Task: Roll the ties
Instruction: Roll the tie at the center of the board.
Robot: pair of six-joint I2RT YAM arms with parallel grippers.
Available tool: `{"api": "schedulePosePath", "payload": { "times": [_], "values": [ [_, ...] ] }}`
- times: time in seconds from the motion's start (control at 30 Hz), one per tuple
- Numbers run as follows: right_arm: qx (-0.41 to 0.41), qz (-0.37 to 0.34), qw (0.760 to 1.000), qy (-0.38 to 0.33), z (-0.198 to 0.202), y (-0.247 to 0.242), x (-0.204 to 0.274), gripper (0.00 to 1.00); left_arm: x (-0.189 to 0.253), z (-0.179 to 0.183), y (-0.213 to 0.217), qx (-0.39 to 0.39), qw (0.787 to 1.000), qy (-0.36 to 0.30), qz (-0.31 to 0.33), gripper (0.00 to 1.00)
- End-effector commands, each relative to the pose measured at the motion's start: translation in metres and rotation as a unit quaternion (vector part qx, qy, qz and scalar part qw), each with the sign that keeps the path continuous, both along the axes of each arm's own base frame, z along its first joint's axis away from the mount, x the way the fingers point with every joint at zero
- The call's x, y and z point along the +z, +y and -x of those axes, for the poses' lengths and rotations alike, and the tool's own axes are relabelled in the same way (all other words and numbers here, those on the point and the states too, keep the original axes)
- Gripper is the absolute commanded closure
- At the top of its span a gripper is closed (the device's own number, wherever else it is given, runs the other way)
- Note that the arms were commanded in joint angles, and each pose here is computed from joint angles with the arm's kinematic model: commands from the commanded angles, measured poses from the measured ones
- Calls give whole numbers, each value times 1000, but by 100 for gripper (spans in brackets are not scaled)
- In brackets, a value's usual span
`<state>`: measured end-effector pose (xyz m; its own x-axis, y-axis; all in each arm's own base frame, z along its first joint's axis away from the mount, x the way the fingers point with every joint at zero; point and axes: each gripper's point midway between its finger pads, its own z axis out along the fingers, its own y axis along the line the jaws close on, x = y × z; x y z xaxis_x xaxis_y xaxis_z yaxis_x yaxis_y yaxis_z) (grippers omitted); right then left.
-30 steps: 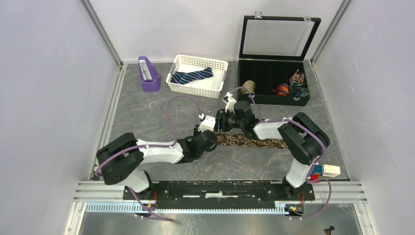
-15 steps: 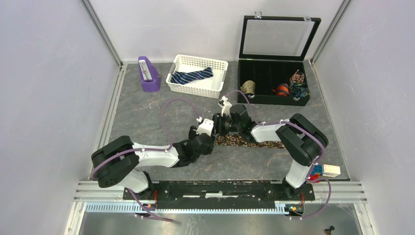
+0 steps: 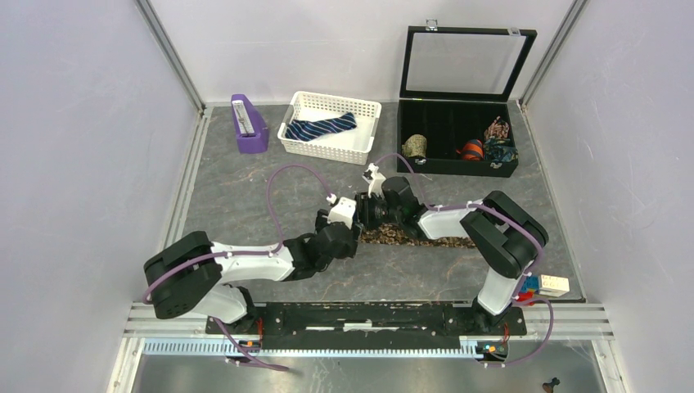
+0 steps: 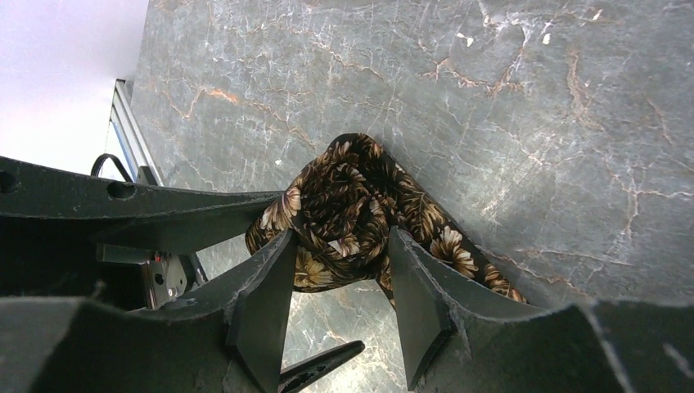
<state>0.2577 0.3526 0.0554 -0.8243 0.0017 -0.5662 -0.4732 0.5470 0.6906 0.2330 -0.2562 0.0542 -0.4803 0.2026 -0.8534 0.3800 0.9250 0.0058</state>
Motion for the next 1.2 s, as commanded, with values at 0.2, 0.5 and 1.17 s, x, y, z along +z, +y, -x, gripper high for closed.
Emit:
{"api": "schedulePosePath", "payload": {
  "times": [0.2, 0.5, 1.17],
  "values": [
    [6, -17, 1000, -9, 1, 13, 10, 47, 26, -7, -16, 7, 999, -13, 35, 22],
    [-7, 0, 999, -37, -38, 25, 25, 46, 41, -20, 16, 98, 995, -23, 20, 18],
    [5, -12, 999, -31, -17, 23, 26, 50, 20, -21, 85, 150, 986, -15, 68, 25]
  ]
}}
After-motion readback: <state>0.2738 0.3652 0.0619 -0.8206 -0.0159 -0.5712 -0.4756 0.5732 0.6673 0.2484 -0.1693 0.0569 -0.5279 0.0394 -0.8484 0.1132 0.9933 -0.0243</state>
